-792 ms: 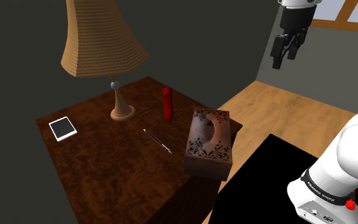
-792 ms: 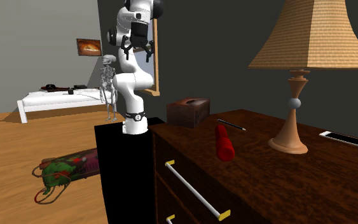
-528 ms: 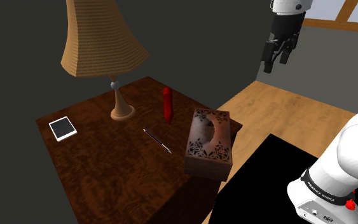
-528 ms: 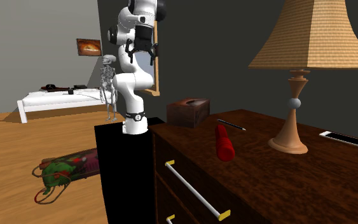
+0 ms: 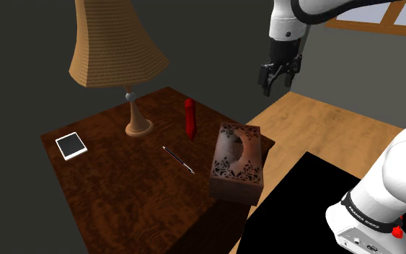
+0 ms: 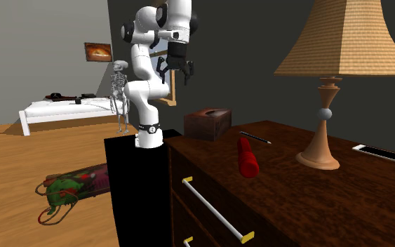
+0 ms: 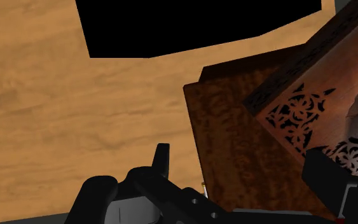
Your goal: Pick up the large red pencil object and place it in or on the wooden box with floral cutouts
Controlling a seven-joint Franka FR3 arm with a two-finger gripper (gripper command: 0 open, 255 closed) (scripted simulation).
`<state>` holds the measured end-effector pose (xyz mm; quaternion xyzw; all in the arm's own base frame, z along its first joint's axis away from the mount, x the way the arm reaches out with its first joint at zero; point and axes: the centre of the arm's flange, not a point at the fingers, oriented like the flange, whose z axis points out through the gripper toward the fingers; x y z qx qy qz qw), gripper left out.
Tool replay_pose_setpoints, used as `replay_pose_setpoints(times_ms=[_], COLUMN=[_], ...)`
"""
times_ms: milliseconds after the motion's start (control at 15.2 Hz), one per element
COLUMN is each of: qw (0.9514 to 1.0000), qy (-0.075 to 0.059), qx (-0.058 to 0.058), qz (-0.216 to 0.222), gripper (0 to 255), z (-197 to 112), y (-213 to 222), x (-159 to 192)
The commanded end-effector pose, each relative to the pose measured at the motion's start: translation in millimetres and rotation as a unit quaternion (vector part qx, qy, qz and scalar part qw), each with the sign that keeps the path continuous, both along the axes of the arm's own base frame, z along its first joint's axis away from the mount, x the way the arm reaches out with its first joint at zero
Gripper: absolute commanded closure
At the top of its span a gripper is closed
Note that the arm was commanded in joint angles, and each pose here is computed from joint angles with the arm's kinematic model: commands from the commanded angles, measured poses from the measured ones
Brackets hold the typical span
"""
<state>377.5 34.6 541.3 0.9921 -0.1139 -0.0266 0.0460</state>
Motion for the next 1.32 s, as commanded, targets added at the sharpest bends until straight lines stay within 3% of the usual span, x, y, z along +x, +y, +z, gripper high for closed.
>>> replay_pose_setpoints(times_ms=[0,594,1254], qw=[0.9999,0.9974,0.9907], qy=[-0.004,-0.020,-0.037], qx=[0.001,0.004,0.007], qz=[-0.013,-0.069,-0.131], gripper=[0,0,0], z=[-14.5,-74.4,-137.4], y=[15.6,66.6,112.1], x=[16.1,100.3,202.1])
